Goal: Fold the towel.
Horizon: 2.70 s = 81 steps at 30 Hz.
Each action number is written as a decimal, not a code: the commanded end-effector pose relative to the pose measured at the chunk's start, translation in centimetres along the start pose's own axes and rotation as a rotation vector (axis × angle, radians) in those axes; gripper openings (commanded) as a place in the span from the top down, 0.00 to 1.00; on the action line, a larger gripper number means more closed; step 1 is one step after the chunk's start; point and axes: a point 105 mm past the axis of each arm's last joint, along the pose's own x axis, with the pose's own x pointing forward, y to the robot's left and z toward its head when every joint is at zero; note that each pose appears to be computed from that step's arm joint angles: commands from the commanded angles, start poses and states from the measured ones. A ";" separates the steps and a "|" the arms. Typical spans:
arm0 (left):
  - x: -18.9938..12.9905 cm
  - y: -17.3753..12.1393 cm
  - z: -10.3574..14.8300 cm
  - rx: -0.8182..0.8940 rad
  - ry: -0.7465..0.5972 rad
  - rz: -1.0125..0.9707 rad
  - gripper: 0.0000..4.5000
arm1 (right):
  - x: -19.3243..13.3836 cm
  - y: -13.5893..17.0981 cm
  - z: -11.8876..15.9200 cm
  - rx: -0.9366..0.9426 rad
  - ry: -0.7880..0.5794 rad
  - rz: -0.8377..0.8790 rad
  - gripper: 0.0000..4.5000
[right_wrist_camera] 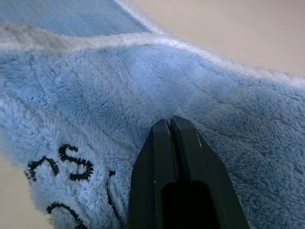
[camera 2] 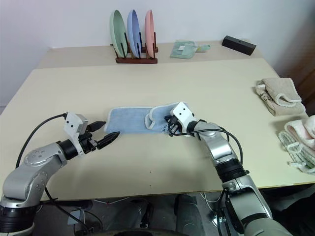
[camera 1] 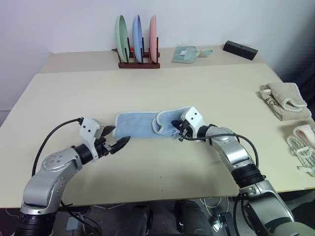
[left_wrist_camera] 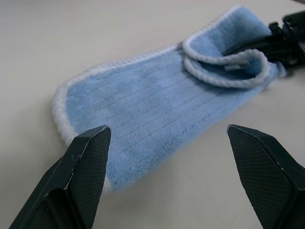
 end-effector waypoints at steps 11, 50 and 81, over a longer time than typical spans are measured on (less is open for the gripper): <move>-1.6 -1.8 -1.2 -0.547 -0.074 0.217 0.00 | -3.9 -2.1 8.6 -0.173 -0.236 -0.014 0.04; -0.8 7.9 2.6 -0.866 -0.319 0.493 1.00 | -4.2 0.0 9.0 -0.223 -0.263 -0.026 0.03; 9.3 -3.1 2.5 -0.019 0.205 -0.178 0.94 | -4.9 -0.9 7.9 -0.234 -0.215 -0.078 0.03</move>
